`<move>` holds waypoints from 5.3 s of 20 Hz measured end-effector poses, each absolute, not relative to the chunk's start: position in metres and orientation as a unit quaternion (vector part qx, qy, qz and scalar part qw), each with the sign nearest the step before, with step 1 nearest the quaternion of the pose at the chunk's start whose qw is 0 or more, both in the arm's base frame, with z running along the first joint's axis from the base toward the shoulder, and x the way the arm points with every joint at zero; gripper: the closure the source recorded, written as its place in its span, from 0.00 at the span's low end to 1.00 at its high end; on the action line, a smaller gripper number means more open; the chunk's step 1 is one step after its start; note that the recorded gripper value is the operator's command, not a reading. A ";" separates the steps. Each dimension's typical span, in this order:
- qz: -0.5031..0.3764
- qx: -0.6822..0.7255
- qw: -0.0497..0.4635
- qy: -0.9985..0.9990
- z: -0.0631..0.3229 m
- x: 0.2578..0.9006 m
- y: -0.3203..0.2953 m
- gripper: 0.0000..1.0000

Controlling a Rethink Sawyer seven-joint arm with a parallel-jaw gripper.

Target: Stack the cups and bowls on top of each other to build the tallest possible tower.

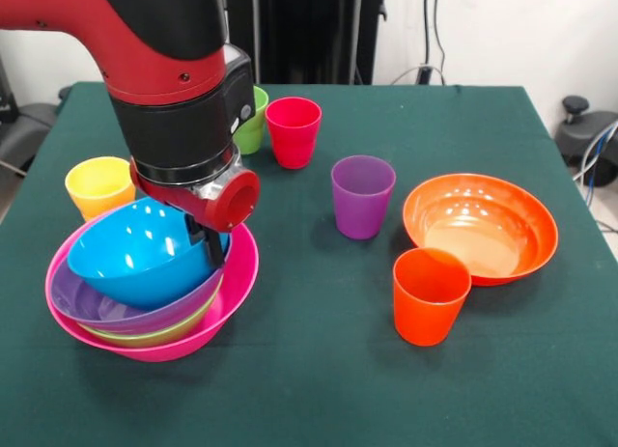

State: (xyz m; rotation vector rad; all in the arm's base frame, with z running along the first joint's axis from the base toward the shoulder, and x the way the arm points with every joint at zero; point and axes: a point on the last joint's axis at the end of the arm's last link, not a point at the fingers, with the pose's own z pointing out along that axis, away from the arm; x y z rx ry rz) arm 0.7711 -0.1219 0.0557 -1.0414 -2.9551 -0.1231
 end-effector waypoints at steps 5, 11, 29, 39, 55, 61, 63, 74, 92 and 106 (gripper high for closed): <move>-0.039 -0.332 -0.014 -0.942 0.055 0.775 -0.125 1.00; -0.040 -0.332 -0.026 -0.942 0.053 0.777 -0.126 1.00; -0.050 -0.334 -0.033 -0.941 0.015 0.772 -0.119 0.00; -0.054 -0.334 -0.034 -0.940 0.005 0.769 -0.114 0.00; -0.041 -0.315 -0.026 -0.948 0.049 0.750 -0.105 0.00; -0.033 -0.315 -0.028 -0.948 0.074 0.755 -0.111 0.00; -0.032 -0.315 -0.028 -0.948 0.076 0.756 -0.111 0.00; -0.029 -0.311 -0.046 -0.949 0.138 0.758 -0.103 0.00; -0.021 -0.298 -0.052 -0.953 0.231 0.742 -0.060 0.00; -0.008 -0.300 -0.027 -0.954 0.200 0.704 -0.057 0.00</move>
